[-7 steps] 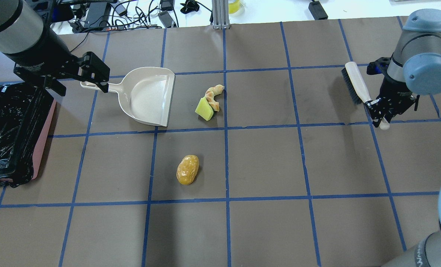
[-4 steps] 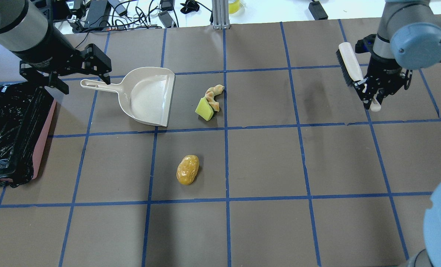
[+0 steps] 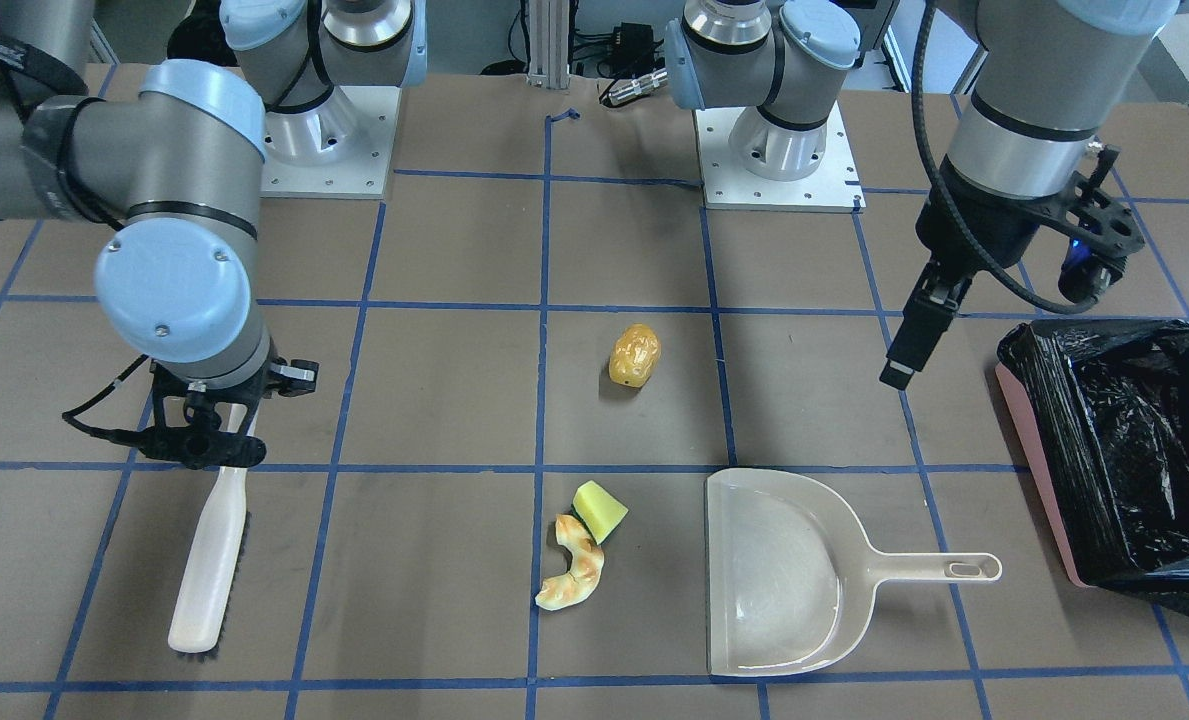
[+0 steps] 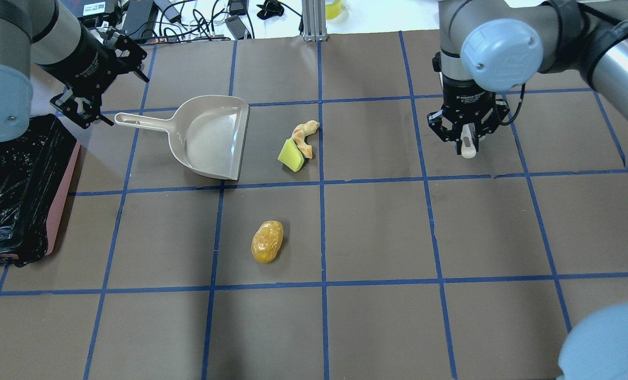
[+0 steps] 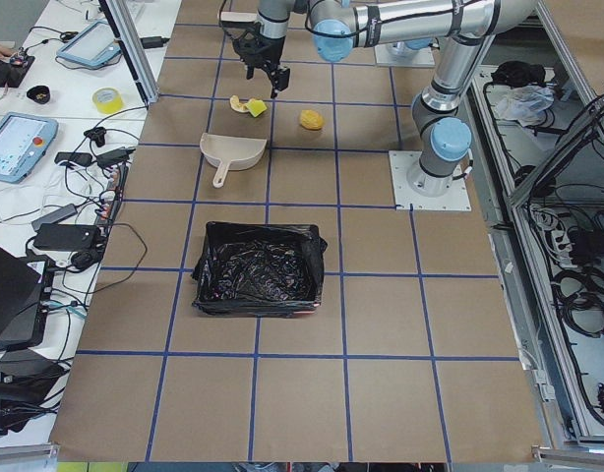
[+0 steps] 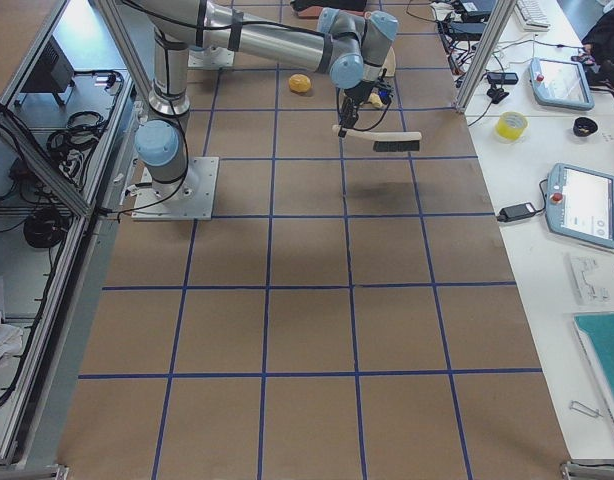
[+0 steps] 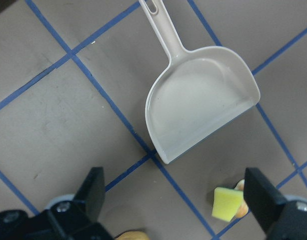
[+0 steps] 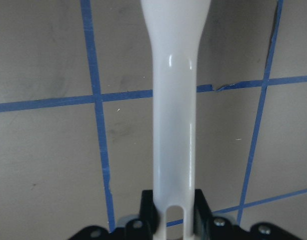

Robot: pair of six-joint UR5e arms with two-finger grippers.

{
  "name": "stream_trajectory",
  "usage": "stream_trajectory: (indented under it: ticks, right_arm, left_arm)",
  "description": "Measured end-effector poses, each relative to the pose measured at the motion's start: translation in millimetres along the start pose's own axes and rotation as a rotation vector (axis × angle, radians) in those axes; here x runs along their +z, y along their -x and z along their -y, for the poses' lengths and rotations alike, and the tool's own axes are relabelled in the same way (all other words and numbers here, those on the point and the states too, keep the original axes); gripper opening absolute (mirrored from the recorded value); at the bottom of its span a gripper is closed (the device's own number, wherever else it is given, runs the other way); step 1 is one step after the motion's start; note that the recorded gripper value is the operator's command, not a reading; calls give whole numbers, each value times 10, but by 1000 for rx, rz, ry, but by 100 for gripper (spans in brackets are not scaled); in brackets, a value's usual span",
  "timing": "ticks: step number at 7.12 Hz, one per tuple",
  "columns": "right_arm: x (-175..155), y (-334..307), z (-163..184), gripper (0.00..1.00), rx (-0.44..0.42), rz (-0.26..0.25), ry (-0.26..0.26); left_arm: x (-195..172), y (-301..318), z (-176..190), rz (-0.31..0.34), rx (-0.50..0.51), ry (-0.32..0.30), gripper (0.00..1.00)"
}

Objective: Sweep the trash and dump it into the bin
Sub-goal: 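Lift the brush with the right gripper while the left gripper grips the dustpan handle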

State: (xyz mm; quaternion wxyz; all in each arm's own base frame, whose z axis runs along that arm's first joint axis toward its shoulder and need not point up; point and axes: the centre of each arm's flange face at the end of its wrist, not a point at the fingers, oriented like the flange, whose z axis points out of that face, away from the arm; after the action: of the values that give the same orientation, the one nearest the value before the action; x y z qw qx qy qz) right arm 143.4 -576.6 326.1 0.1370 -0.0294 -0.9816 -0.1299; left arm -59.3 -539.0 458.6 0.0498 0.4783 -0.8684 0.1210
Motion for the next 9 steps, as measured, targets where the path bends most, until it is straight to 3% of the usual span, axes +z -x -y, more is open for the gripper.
stream_trajectory:
  ticks: [1,4,6,9]
  right_arm:
    - [6,156,-43,0,34,-4,7]
    - [33,357,-98,0,78,-12,19]
    - [61,381,-94,0,82,-19,24]
    - [68,382,-89,0,81,-25,24]
  left_arm:
    - [236,-9,120,-14,-71,-22,99]
    - [937,-163,417,33,-292,3,96]
    - [1292,-438,713,59,-336,-8,96]
    - [1964,-443,968,157,-357,-16,97]
